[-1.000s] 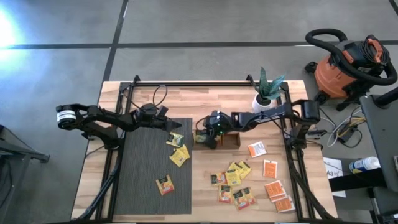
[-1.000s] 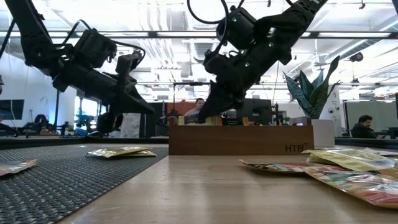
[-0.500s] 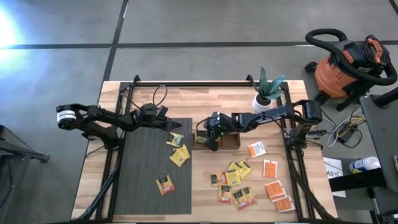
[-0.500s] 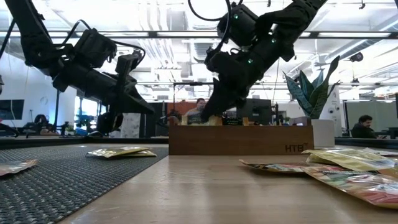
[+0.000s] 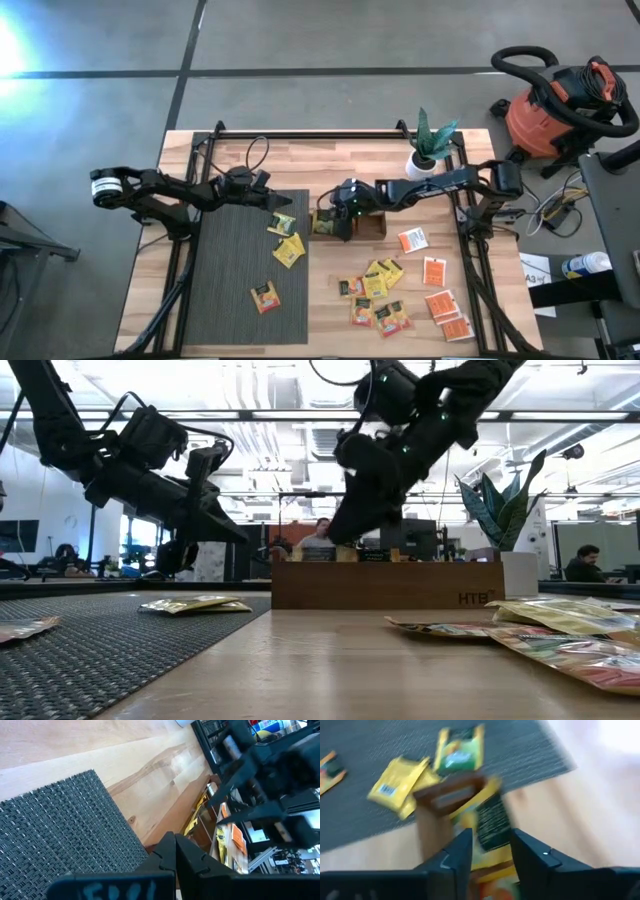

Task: Pick & Place Tea
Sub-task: Put the yellow tea bag into the middle section of the wooden organizer

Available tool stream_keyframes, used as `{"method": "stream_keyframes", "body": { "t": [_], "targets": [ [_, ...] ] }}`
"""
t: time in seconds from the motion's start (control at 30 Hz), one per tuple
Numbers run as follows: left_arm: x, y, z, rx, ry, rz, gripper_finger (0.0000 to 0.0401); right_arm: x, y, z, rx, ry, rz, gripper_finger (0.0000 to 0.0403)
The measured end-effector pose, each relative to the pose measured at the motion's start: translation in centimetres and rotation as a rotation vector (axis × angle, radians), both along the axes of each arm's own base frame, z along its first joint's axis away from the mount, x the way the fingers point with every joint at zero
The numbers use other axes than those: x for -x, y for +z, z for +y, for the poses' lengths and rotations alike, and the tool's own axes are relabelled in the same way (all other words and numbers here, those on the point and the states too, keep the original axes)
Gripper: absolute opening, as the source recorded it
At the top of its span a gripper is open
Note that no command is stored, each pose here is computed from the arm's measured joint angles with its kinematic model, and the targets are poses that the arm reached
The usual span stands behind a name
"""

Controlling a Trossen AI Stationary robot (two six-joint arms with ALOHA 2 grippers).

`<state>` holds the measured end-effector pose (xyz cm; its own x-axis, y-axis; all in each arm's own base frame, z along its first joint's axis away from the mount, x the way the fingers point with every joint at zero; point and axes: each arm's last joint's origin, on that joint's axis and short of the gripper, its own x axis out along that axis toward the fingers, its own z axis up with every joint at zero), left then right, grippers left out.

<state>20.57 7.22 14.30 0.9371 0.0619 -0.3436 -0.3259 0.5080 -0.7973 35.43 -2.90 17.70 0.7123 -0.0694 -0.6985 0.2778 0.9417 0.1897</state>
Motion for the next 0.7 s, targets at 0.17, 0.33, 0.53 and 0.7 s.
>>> {"method": "stream_keyframes", "body": {
  "t": [0.17,0.33,0.53,0.7],
  "targets": [
    [0.00,-0.01,-0.01,0.003,0.001,0.001,0.0001,0.35,1.08,-0.27,0.117,-0.021,-0.012,0.0150],
    [0.00,-0.02,-0.01,-0.002,-0.001,0.002,0.0001,0.38,1.12,-0.11,0.007,0.039,-0.022,0.0151],
    [0.00,-0.02,-0.01,-0.011,-0.005,0.003,0.0001,0.42,1.03,0.25,-0.141,0.097,-0.024,0.0144],
    [0.01,-0.02,-0.01,-0.016,-0.007,0.003,0.0001,0.59,0.59,-0.10,-0.128,0.071,0.013,0.0129]
  ]
}}
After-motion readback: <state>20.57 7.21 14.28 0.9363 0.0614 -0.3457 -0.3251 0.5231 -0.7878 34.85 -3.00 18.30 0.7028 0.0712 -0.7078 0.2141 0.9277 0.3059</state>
